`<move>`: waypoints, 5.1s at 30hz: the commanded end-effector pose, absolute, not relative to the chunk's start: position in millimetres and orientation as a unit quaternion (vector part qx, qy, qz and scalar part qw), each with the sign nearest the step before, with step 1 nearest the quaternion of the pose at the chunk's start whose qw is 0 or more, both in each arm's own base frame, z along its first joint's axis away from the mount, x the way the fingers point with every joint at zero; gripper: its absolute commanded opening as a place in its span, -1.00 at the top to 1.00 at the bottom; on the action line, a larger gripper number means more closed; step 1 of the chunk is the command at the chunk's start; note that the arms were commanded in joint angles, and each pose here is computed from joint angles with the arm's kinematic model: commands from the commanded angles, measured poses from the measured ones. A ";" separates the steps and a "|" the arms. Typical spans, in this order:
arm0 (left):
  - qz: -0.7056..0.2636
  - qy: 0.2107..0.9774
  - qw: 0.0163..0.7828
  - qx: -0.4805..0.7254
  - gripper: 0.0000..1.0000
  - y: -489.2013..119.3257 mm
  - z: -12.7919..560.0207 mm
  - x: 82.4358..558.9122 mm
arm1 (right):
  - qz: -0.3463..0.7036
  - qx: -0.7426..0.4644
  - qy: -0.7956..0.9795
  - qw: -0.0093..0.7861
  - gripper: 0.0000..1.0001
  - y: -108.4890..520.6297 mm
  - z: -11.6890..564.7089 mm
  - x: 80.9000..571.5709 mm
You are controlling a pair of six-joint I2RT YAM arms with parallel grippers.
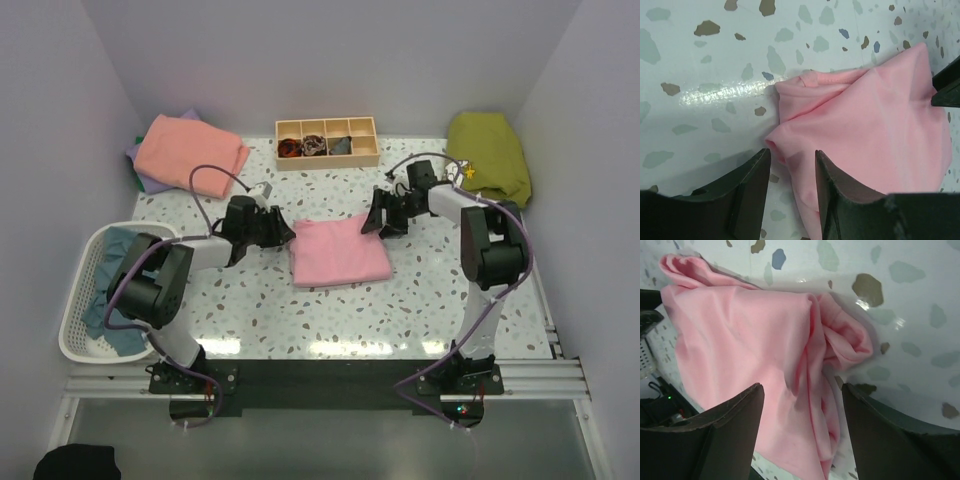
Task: Fold and stack the t-shirts
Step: Smooth out wrinkles on the folded tshirt
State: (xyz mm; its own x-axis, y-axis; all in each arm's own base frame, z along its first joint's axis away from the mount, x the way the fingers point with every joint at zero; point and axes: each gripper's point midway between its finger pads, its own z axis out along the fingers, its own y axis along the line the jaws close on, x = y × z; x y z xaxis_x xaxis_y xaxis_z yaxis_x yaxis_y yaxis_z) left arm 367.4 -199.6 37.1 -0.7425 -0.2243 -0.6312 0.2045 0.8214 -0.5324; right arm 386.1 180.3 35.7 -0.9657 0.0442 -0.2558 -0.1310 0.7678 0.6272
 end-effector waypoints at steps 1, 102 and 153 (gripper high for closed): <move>-0.272 0.876 0.398 -0.004 0.07 -193.4 68.4 385.0 | 0.252 -0.023 0.946 0.205 -0.37 149.8 66.2 399.3; -0.330 0.813 0.480 0.012 1.00 -244.0 115.8 414.0 | 0.155 -0.057 0.928 0.334 0.81 169.5 91.7 410.6; -0.300 0.870 0.391 0.016 0.04 -225.9 46.7 398.8 | 0.081 0.078 0.942 0.315 -0.63 108.7 78.2 391.2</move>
